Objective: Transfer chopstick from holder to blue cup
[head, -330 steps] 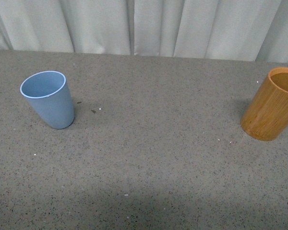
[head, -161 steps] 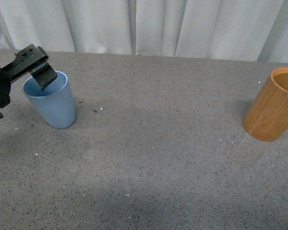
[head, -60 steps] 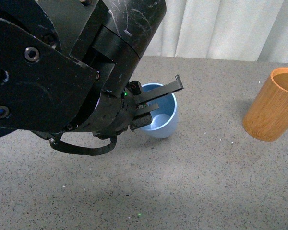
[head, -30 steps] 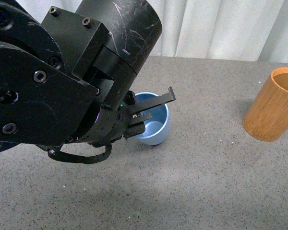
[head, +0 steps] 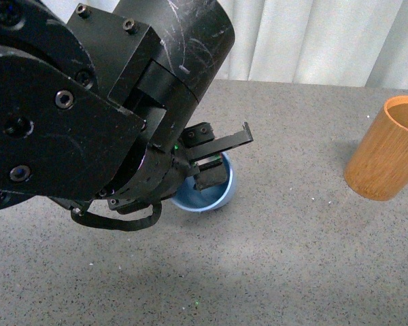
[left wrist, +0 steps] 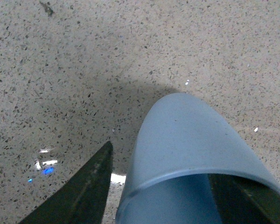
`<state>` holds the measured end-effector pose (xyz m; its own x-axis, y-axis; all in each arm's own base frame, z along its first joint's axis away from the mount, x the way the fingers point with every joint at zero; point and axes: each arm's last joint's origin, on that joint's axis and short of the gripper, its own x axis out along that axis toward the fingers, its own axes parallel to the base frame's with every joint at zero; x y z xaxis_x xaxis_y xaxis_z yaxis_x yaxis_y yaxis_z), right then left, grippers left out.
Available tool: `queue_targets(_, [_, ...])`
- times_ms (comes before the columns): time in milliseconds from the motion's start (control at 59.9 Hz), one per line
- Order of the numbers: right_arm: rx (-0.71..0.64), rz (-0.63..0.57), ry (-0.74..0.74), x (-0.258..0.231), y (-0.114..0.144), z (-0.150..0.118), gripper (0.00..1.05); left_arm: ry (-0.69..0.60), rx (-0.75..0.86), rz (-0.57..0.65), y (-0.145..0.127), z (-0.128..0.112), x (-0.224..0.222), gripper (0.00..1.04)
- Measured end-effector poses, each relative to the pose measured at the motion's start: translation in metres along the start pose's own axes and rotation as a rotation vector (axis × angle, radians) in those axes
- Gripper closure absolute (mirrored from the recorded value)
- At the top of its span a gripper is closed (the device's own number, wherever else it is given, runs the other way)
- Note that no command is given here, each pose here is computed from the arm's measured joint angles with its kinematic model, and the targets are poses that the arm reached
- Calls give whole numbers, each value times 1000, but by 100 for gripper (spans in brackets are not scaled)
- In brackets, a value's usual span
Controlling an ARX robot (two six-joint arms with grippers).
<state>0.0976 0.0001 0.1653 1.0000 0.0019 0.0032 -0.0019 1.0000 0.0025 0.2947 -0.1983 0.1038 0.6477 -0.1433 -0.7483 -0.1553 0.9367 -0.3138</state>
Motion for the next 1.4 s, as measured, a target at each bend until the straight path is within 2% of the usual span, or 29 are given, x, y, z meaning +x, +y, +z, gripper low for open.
queue_targets(217, [0,0,0,0,0,0,9,-10,2,-18,-9,6,-3,8])
queue_targets(251, [0,0,0,0,0,0,9,-11,4,-19,-10,7,-4,5])
queue_targets(317, [0,0,0,0,0,0,9,-11,5,-21,-12,7,-4,7])
queue_targets(1403, [0,0,0,0,0,0,9,-20,-7,-1,-7,15,-6,7])
